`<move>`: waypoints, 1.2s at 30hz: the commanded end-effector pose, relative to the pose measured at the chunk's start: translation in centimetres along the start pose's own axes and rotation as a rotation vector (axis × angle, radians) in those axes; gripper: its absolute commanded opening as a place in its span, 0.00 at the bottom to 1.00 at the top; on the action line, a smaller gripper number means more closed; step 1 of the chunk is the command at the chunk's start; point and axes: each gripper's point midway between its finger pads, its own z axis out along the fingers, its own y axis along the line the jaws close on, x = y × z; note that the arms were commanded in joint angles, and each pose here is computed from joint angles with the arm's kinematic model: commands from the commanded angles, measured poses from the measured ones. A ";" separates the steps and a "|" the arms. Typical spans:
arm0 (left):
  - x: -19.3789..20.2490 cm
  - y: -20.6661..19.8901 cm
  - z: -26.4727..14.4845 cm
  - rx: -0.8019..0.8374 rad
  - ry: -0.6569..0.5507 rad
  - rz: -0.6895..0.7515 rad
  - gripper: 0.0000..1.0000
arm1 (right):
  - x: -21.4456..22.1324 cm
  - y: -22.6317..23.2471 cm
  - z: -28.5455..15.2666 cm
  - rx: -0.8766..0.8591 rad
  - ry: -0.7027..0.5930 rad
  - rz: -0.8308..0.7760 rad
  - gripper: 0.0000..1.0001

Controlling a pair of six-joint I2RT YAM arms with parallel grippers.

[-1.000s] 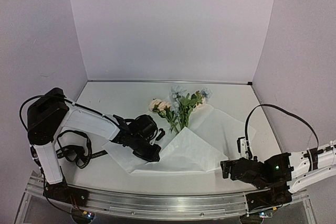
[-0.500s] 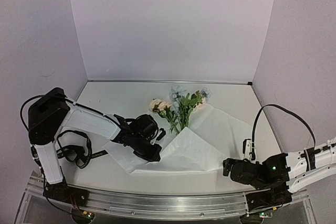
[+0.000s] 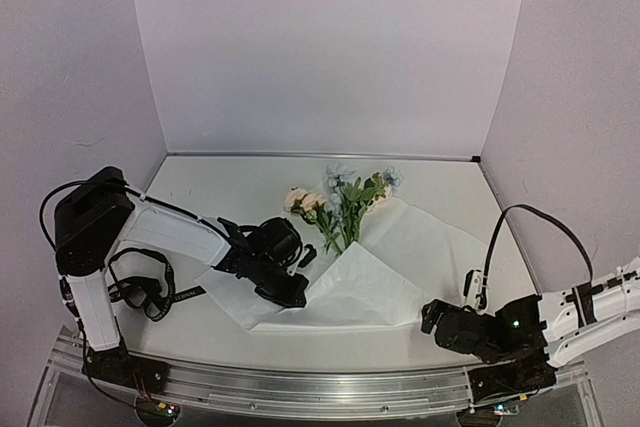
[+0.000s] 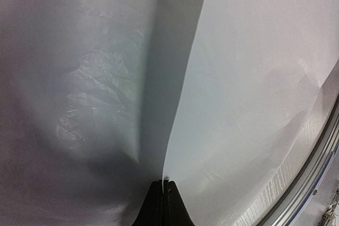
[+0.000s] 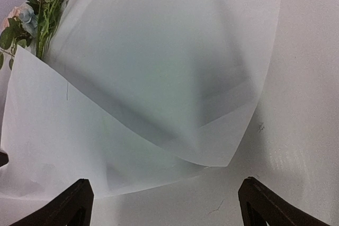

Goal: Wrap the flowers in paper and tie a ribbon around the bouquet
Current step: Pick up the one-fourth-folded wrapping paper from the center of the board.

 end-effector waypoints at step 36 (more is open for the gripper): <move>-1.1 -0.4 0.1 0.001 -0.007 0.034 0.00 | -1.5 4.8 -0.3 -0.091 -0.062 -0.365 0.10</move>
